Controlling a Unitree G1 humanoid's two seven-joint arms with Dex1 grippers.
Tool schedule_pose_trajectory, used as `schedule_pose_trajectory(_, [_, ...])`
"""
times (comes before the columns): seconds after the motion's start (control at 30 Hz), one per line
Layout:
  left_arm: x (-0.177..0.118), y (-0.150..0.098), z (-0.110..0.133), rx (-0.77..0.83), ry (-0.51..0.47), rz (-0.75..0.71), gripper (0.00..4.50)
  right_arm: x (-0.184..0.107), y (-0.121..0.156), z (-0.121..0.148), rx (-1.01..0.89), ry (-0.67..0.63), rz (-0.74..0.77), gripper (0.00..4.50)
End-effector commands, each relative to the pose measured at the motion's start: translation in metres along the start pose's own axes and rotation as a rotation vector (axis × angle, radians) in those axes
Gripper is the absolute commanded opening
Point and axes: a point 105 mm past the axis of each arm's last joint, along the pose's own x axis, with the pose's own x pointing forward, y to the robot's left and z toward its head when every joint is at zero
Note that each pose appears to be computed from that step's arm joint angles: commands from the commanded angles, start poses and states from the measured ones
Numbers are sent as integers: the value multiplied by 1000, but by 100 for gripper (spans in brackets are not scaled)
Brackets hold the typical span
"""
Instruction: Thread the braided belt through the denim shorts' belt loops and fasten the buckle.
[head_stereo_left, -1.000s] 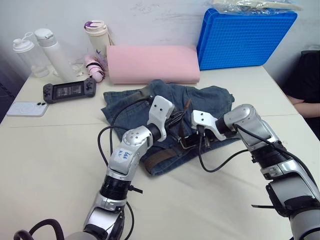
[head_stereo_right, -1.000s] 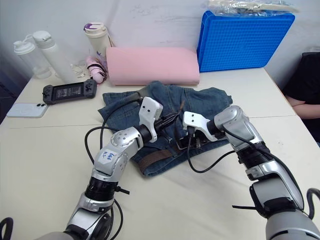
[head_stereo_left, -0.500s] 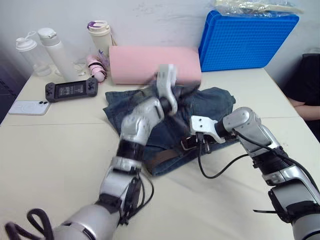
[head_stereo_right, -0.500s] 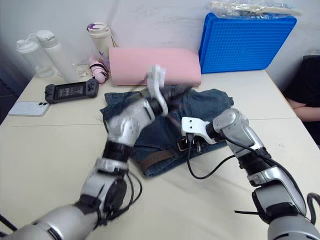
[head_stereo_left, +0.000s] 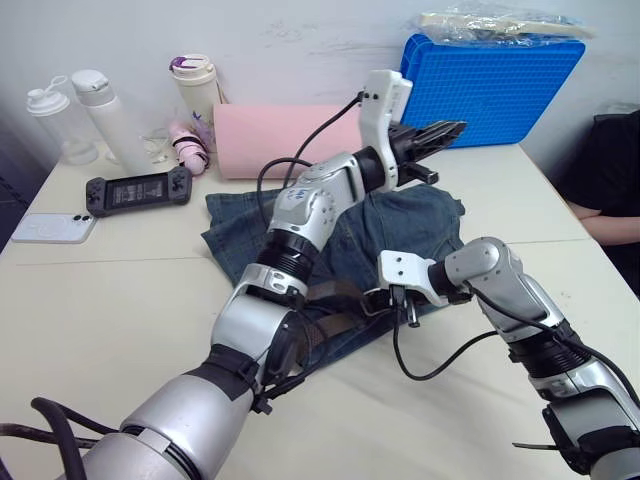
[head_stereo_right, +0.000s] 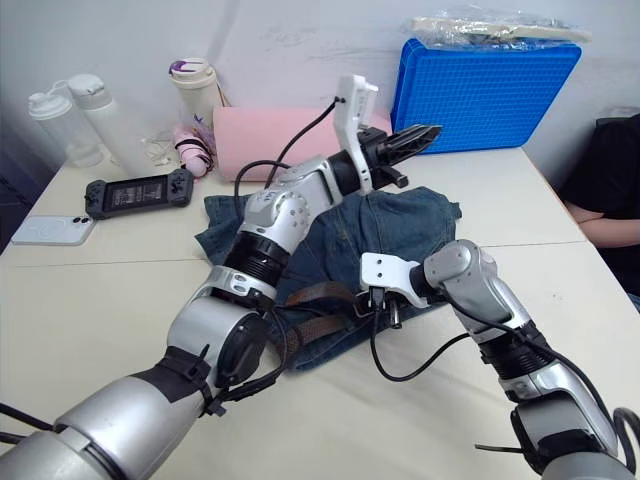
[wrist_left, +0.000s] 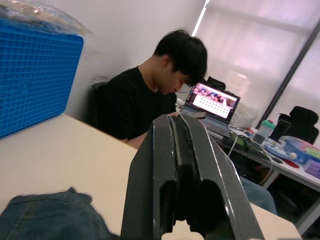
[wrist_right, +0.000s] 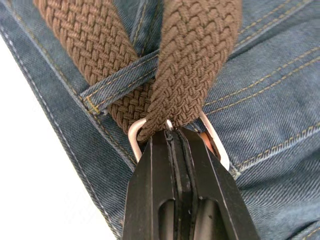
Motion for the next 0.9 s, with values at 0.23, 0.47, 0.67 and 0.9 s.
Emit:
schedule_pose_trajectory(0.23, [-102,26,-4,-33,131,223,262,0,-6,0,175,-105,-75,216])
schedule_pose_trajectory(0.47, [-146,-13,-16,27,267,107,450,-55,-21,28,150,-207,-147,445])
schedule_pose_trajectory(0.67, [-183,-34,-48,158,475,7,450,-109,-4,44,109,-258,-108,445])
schedule_pose_trajectory(0.9, [-205,-42,-89,320,700,-93,450,-118,13,37,116,-184,-101,445])
